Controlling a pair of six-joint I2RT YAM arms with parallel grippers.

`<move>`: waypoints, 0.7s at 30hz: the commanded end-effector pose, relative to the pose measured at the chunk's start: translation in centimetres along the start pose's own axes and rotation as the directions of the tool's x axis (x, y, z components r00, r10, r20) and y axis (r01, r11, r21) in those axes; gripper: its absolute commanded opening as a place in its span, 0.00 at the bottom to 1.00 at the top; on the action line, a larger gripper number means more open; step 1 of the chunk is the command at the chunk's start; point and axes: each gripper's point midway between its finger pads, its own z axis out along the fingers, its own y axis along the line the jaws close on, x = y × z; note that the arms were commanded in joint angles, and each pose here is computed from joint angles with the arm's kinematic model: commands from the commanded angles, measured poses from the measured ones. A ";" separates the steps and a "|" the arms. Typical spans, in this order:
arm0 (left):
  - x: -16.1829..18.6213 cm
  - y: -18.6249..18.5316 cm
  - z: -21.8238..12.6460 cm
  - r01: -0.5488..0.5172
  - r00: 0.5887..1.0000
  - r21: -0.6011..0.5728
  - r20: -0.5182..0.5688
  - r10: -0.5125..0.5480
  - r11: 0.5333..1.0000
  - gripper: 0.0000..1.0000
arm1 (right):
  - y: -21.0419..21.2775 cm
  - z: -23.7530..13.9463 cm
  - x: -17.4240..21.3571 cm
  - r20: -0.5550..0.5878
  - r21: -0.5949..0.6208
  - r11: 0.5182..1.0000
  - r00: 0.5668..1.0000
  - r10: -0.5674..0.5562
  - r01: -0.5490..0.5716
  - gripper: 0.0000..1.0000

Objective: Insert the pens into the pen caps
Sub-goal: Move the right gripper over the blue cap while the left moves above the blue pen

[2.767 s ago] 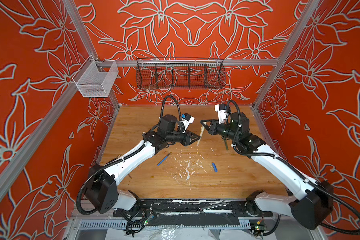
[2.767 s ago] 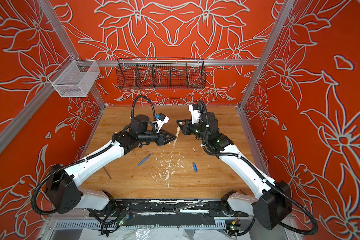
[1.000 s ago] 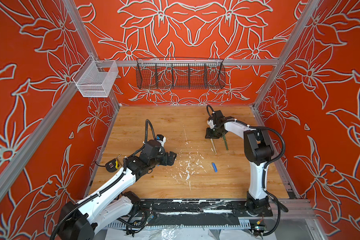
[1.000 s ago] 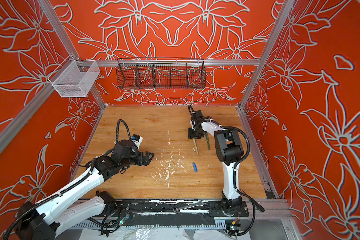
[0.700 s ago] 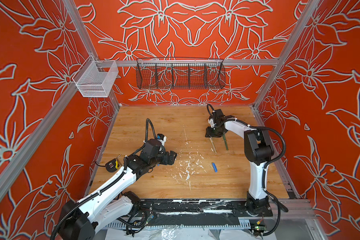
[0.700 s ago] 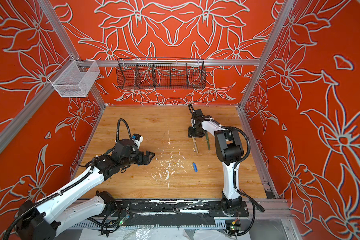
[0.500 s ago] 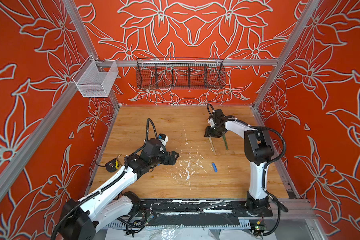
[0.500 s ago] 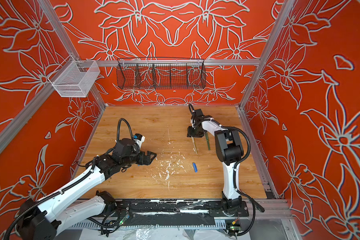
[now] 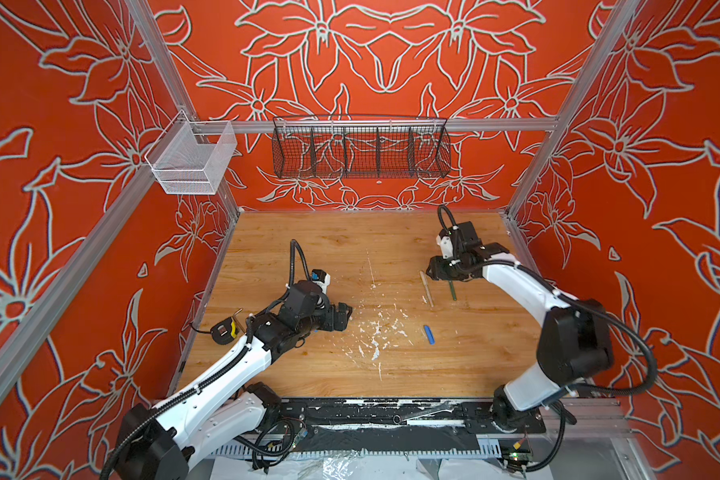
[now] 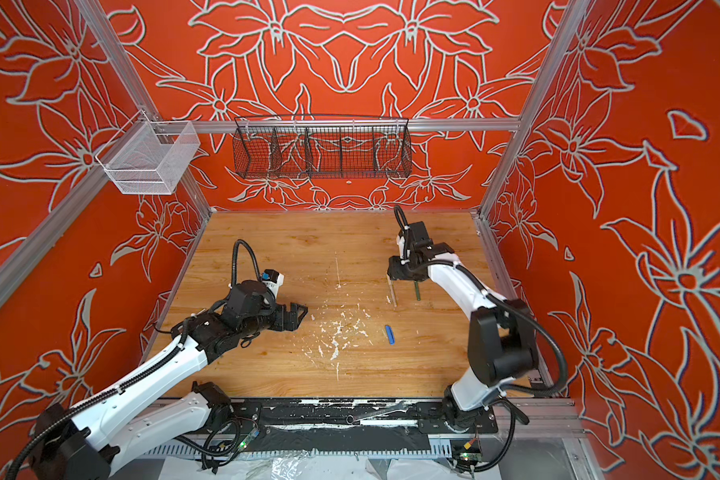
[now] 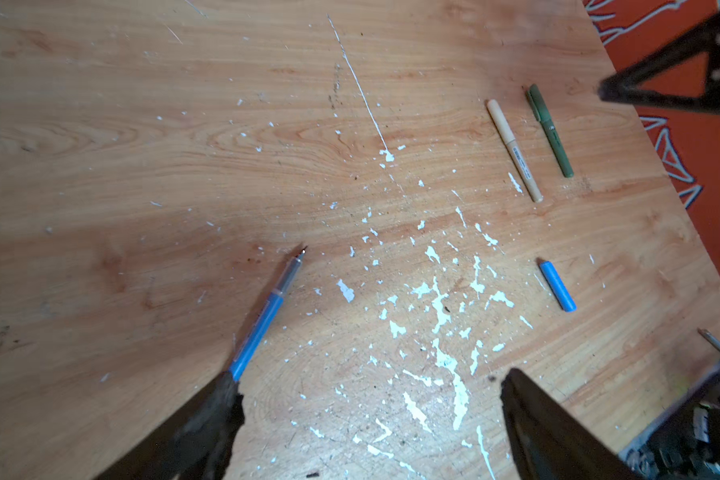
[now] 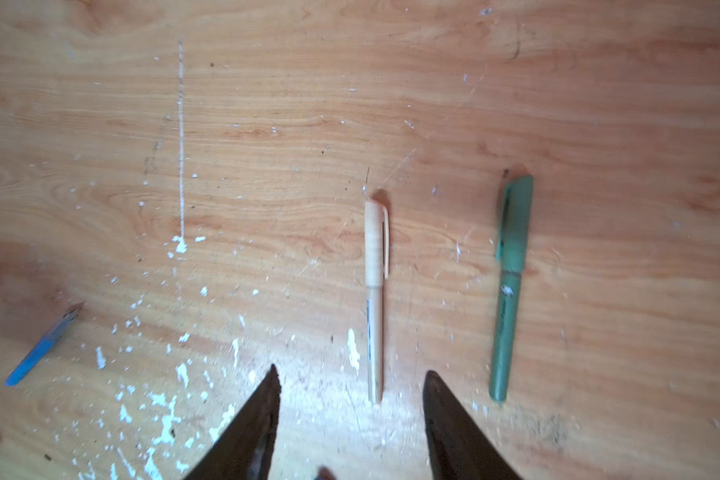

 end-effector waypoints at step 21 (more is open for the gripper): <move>1.0 3.0 -1.5 0.088 0.995 -0.115 0.058 -0.082 0.989 0.97 | 2.7 0.2 13.5 -0.305 0.221 0.936 0.931 -0.200 0.273 0.36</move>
